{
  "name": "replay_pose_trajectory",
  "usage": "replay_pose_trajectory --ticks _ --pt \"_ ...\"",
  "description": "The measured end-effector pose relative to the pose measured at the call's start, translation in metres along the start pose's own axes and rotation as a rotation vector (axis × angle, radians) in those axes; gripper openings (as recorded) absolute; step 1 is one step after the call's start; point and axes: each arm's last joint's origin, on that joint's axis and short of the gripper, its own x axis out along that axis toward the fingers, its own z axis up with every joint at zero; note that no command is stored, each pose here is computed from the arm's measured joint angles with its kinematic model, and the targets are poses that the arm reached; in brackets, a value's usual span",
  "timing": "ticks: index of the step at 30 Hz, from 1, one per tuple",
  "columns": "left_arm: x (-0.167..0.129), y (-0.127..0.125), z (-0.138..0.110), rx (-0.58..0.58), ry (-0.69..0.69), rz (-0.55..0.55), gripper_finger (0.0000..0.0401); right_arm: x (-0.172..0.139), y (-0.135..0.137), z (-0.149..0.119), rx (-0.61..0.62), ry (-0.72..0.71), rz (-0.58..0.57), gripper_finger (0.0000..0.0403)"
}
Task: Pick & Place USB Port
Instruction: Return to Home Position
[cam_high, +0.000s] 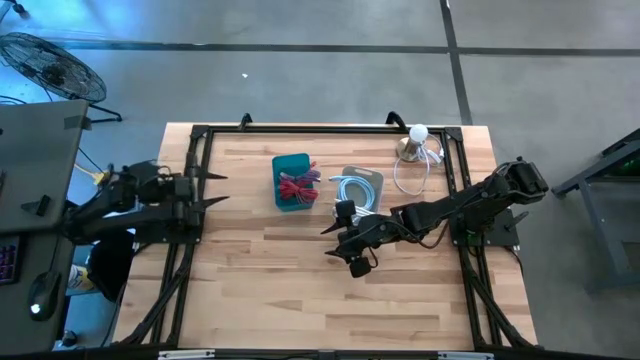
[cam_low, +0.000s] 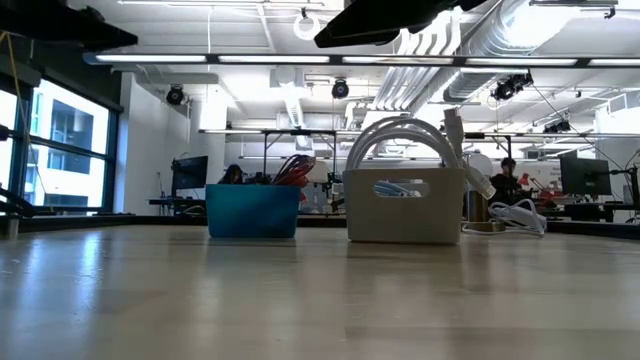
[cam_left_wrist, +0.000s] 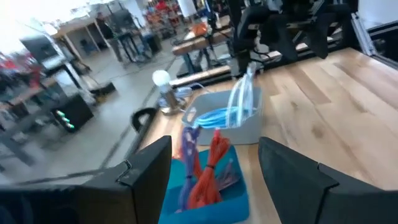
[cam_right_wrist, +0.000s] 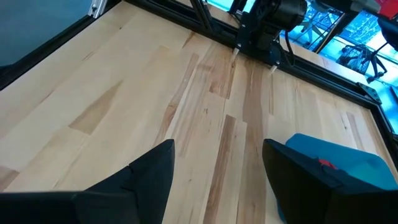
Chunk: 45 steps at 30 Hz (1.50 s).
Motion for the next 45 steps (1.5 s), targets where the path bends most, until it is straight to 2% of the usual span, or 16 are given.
replay_pose_trajectory --ticks 5,7,17,24,40,45 --pt "0.018 -0.003 -0.004 -0.017 -0.064 -0.067 0.0235 0.000 0.000 0.000 0.007 0.001 0.001 0.0236" --pt "0.024 -0.007 -0.014 -0.017 -0.038 -0.099 0.0235 0.000 0.000 0.000 0.010 0.000 0.006 0.0236" --pt "0.044 -0.016 -0.036 0.066 -0.112 -0.122 0.0235 0.000 0.001 -0.001 0.031 0.005 0.037 0.0236" --pt "0.056 -0.024 -0.058 0.136 -0.113 -0.129 0.0235 0.000 0.003 -0.004 0.043 0.019 0.052 0.0236" --pt "0.066 -0.032 -0.079 0.280 -0.130 -0.154 0.0235 0.000 0.002 -0.004 0.045 0.012 0.053 0.0236" --pt "0.066 -0.033 -0.079 0.276 -0.142 -0.174 0.0235 0.000 0.003 -0.004 0.045 0.011 0.058 0.0236"
